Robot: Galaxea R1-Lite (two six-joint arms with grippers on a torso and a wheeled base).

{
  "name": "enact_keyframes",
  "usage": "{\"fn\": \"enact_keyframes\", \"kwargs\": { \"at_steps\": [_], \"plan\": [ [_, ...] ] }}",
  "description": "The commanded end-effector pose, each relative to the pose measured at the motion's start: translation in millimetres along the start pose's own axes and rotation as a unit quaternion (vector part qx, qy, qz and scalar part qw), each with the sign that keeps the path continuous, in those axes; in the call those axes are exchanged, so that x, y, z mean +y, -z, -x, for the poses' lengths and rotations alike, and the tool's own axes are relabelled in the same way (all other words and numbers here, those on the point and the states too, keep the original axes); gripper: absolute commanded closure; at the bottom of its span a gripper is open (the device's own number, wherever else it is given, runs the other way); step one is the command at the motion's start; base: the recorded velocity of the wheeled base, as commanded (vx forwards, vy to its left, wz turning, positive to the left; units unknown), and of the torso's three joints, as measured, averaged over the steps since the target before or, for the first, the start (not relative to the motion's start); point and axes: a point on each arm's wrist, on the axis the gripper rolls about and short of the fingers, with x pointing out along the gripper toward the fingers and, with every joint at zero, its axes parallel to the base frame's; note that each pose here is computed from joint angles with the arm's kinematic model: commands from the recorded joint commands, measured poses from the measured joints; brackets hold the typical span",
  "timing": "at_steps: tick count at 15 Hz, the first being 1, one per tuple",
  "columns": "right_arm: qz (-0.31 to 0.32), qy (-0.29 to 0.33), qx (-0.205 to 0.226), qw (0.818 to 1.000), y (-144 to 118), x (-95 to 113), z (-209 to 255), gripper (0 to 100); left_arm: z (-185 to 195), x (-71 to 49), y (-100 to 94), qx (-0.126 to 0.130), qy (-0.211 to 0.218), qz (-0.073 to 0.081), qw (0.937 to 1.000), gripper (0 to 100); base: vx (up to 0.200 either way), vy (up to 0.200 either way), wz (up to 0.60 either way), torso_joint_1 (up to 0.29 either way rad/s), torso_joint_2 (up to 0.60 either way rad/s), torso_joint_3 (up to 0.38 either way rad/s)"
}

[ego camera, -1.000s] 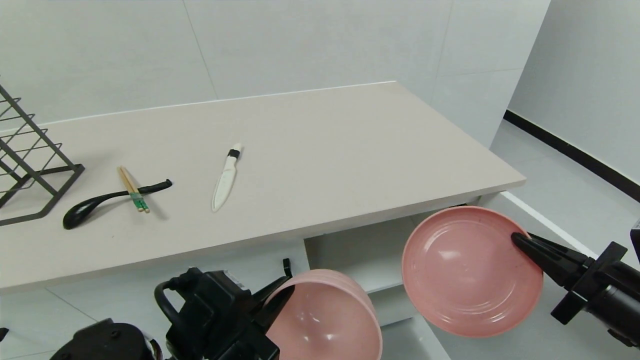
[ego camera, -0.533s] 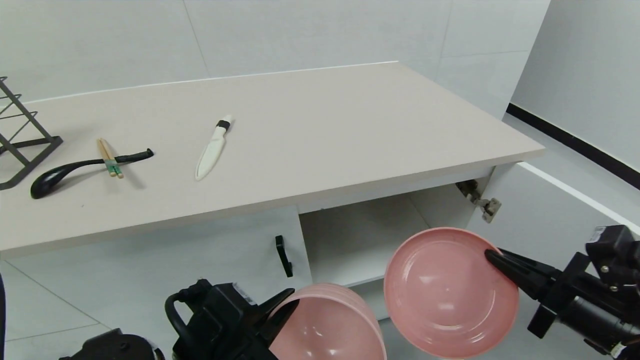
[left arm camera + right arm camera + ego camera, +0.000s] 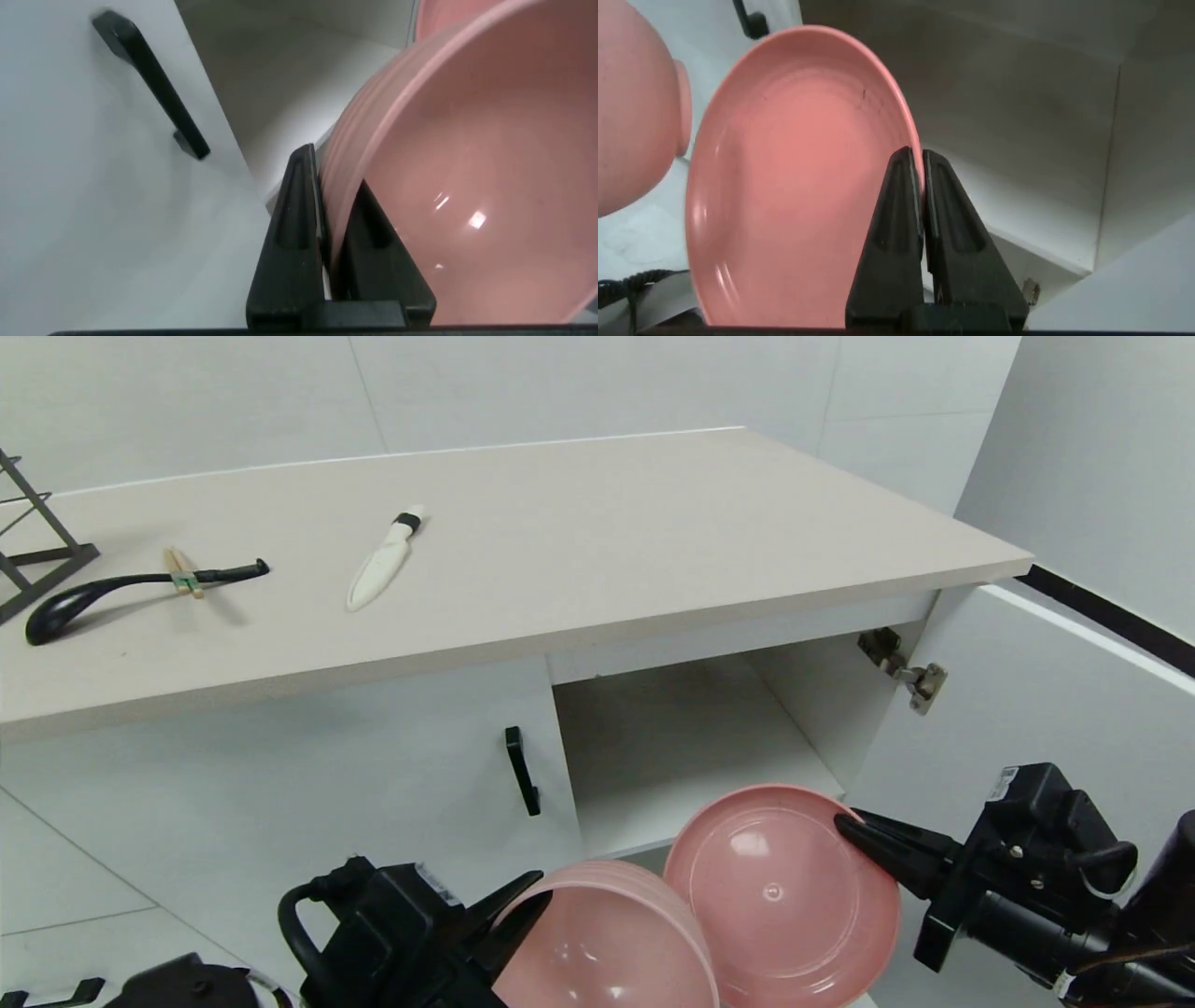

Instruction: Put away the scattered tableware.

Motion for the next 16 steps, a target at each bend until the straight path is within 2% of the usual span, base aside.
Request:
{"fn": "enact_keyframes", "kwargs": {
  "at_steps": [1, 4, 7, 16],
  "plan": [
    [-0.005, 0.0, 0.011, 1.0, 5, 0, -3, 100, 0, 0.1, 0.4, 0.001, 0.0, 0.0, 1.0, 100, 0.0, 0.0, 0.0, -0.085, 0.28, 0.11],
    [-0.008, 0.003, 0.024, 1.0, 12, -3, -14, 100, 2, 4.1, 4.8, 0.013, -0.009, -0.002, 0.9999, 100, 0.0, 0.0, 0.0, -0.025, 0.23, 0.069],
    [-0.013, 0.004, 0.021, 1.0, 17, -7, -37, 100, 0, 17.3, 4.6, 0.013, -0.043, 0.004, 0.999, 100, 0.0, 0.0, 0.0, -0.002, 0.04, 0.023],
    [-0.037, 0.022, 0.017, 0.999, 35, -22, -86, 100, 4, 19.9, -1.1, -0.003, -0.047, 0.008, 0.9989, 100, 0.0, 0.0, 0.0, 0.0, 0.0, 0.0]
  ]
}}
